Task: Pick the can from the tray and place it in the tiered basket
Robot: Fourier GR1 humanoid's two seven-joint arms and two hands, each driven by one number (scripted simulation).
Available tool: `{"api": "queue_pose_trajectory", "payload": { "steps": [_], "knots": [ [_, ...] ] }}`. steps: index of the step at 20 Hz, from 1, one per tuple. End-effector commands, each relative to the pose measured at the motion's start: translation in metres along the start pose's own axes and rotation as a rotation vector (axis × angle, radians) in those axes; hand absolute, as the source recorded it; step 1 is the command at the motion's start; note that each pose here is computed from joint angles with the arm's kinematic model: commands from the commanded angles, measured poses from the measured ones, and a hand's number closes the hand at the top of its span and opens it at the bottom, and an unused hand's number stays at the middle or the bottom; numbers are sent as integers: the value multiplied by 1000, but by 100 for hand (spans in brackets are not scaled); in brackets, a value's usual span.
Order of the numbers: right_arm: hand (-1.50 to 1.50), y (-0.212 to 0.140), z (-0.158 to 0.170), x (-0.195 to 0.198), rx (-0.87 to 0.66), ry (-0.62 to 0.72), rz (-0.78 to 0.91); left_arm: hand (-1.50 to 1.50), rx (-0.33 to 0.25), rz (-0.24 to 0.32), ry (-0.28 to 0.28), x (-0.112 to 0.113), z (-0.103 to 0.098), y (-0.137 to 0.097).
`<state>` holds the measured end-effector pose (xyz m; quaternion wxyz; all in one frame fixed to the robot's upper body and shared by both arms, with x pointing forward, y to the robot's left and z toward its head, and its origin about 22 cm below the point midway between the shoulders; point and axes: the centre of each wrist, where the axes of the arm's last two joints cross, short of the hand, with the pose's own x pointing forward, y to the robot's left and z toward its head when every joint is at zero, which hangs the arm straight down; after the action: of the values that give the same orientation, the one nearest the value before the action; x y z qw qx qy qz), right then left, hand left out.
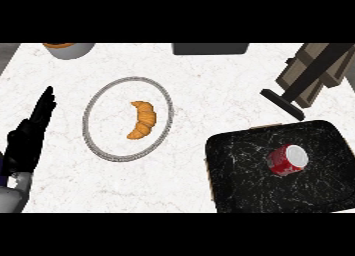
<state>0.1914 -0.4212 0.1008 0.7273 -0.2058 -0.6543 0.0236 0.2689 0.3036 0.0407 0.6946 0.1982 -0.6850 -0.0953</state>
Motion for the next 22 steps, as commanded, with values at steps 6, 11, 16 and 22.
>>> {"api": "queue_pose_trajectory", "payload": {
  "steps": [6, 11, 16, 22],
  "knots": [
    [-150, -16, -12, 97, 306, 109, 445, 0, -27, 4, 2, 3, -10, -8],
    [-150, 5, -24, 126, 326, 175, 479, 0, -28, -12, -21, -7, -11, -9],
    [-150, 40, -25, 130, 344, 301, 511, 0, -26, 2, -23, 5, -12, -1],
    [-150, 67, -23, 135, 428, 394, 577, 0, -20, -7, -7, -12, -13, -5]
  ]
}}
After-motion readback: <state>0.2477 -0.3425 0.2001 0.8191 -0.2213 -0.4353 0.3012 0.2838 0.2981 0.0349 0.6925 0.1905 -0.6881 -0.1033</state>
